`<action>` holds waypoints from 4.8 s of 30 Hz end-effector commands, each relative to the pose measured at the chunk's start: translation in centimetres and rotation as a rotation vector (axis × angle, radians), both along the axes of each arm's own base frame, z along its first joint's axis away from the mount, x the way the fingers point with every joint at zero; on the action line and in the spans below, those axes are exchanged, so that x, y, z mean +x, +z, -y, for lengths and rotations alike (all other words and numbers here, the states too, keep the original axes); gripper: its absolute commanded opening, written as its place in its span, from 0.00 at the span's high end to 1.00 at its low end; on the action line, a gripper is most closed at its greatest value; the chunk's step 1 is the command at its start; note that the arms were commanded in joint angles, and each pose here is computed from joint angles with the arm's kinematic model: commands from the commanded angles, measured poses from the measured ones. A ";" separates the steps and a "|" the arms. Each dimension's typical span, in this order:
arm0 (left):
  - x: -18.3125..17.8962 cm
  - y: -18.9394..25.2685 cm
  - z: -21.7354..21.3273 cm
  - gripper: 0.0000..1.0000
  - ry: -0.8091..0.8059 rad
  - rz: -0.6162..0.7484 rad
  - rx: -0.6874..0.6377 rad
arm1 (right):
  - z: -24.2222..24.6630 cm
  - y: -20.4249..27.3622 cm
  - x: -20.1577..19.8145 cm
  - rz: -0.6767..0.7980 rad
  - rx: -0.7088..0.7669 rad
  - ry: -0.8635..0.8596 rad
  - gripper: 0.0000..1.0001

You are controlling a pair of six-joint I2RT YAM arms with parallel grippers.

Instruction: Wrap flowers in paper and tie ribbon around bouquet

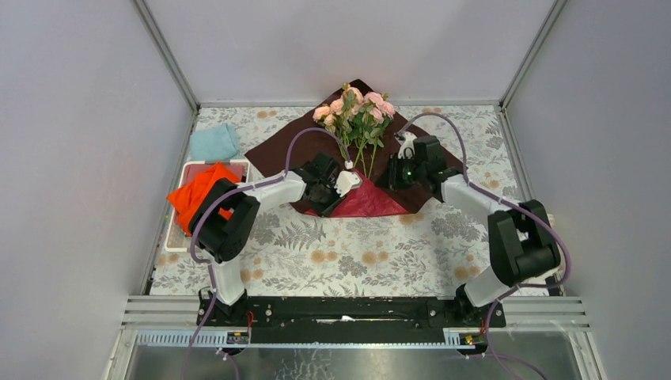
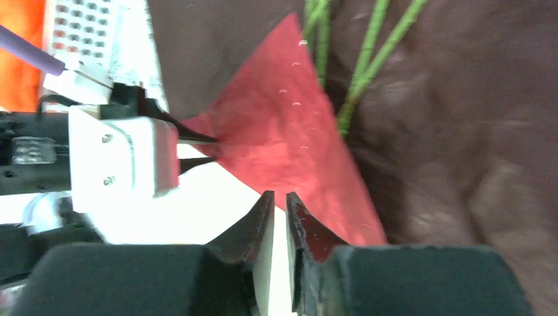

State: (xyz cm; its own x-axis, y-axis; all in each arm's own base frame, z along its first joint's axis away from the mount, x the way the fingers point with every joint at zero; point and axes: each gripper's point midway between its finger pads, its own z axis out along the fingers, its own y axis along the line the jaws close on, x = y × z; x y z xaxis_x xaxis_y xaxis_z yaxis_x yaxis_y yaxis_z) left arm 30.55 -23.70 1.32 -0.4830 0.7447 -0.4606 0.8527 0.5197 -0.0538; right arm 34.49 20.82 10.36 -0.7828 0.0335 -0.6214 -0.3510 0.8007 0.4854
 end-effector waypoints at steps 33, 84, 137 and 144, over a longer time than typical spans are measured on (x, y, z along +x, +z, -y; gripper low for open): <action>2.0 10.0 -0.4 0.67 0.028 0.082 -0.124 | 6.0 -12.0 -4.8 -0.437 -0.079 -0.290 1.00; 5.9 3.7 8.7 0.61 0.187 0.014 -0.147 | 9.2 -9.1 -4.6 -0.267 0.025 -0.689 1.00; 6.2 -1.8 10.5 0.59 0.174 -0.090 -0.187 | 6.2 -2.4 0.2 0.223 -0.333 -0.540 1.00; 6.5 -1.8 10.0 0.59 0.198 -0.120 -0.212 | 4.5 1.1 1.2 0.410 -0.517 -0.402 1.00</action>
State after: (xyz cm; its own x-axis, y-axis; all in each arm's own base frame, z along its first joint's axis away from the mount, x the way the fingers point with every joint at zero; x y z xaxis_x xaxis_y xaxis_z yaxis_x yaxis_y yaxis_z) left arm 37.96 -34.86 2.06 -0.6216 0.5183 -0.5874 0.7435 0.6266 -0.2338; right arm 34.06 17.20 7.71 -0.5849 0.0639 -0.8086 -0.0260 0.9949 0.0975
